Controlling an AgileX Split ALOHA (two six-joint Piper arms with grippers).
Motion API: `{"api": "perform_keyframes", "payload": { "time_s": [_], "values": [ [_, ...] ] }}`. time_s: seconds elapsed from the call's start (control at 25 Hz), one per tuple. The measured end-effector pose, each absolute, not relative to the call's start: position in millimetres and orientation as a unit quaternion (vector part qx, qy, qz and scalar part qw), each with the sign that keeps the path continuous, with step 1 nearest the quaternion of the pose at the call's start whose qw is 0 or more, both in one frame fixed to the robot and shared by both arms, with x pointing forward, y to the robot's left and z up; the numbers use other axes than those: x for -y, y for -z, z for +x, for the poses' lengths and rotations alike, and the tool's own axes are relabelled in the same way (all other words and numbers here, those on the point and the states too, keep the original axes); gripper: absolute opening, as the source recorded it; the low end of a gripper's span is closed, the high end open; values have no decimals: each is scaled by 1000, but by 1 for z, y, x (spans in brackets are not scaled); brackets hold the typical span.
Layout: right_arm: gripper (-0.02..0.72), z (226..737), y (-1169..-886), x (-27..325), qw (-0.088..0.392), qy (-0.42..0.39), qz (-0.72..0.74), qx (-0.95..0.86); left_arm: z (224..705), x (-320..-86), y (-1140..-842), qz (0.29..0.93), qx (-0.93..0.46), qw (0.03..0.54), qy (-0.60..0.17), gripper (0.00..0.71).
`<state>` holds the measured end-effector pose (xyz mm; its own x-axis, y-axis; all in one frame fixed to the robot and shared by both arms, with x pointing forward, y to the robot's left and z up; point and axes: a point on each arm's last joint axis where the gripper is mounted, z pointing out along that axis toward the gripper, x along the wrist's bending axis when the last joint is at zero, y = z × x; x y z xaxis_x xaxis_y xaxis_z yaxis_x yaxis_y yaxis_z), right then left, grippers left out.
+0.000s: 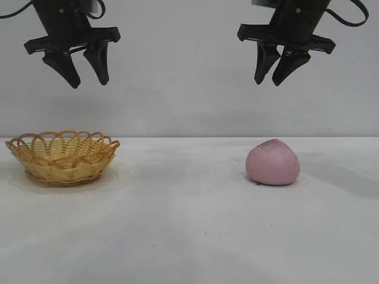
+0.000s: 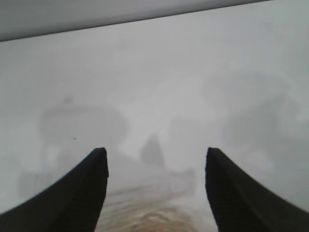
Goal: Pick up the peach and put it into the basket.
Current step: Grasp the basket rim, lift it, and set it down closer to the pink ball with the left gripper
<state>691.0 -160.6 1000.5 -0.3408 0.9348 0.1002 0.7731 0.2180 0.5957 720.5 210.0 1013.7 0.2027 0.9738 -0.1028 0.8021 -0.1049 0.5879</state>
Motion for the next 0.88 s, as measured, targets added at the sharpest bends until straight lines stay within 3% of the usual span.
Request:
{"api": "perform_keyframes", "payload": {
  "time_s": [0.24, 0.68, 0.88],
  "values": [
    [230, 695, -1016, 159, 151, -297, 550, -765, 723, -210, -1029, 724, -605, 283, -173, 389],
    [230, 694, -1016, 159, 147, -293, 550, -768, 721, -211, -1027, 729, -605, 272, -167, 389],
    [230, 691, -1014, 160, 131, -275, 552, -777, 714, -220, -1020, 766, -590, 191, -168, 389]
  ]
}}
